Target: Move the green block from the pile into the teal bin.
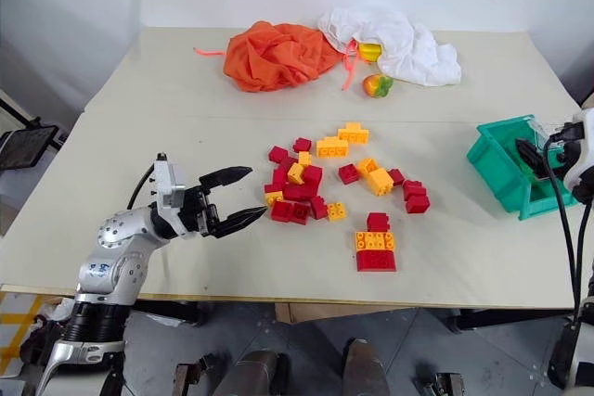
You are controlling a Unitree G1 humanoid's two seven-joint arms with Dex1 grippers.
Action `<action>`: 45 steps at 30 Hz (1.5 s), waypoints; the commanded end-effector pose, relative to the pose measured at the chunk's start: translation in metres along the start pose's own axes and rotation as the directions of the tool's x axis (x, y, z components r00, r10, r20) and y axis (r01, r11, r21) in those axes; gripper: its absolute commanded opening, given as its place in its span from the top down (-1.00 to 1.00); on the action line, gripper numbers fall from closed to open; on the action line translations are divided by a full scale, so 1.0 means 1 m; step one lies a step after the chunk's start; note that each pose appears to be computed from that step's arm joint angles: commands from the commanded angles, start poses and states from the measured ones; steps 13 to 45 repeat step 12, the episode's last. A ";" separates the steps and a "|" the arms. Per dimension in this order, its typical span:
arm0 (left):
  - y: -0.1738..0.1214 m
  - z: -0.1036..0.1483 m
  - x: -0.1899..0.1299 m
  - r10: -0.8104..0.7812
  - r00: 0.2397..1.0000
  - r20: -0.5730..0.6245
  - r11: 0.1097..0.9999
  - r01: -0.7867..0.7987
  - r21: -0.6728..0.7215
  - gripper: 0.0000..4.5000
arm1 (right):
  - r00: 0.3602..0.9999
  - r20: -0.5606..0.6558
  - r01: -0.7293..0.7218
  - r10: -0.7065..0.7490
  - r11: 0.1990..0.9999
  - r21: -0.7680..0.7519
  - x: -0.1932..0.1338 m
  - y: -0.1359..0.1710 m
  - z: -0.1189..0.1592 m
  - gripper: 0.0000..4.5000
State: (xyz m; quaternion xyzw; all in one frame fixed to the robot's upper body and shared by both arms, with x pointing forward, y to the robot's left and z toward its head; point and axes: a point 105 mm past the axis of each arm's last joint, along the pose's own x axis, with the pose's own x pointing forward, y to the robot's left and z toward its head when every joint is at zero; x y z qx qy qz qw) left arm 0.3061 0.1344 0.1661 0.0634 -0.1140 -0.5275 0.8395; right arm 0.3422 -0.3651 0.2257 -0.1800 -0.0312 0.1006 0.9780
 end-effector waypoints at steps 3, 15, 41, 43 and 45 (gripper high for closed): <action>0.016 0.001 -0.032 0.129 0.988 -0.084 0.971 -0.109 0.212 -1.00 | 0.882 0.193 -0.425 0.430 0.903 -0.068 -0.020 0.075 0.032 -0.98; 0.018 -0.014 -0.072 0.202 0.959 -0.197 0.968 -0.164 0.192 -1.00 | 0.748 0.102 -0.659 0.656 0.752 -0.002 -0.041 0.155 -0.014 -0.98; 0.018 -0.014 -0.072 0.202 0.959 -0.197 0.968 -0.164 0.192 -1.00 | 0.748 0.102 -0.659 0.656 0.752 -0.002 -0.041 0.155 -0.014 -0.98; 0.018 -0.014 -0.072 0.202 0.959 -0.197 0.968 -0.164 0.192 -1.00 | 0.748 0.102 -0.659 0.656 0.752 -0.002 -0.041 0.155 -0.014 -0.98; 0.018 -0.014 -0.072 0.202 0.959 -0.197 0.968 -0.164 0.192 -1.00 | 0.748 0.102 -0.659 0.656 0.752 -0.002 -0.041 0.155 -0.014 -0.98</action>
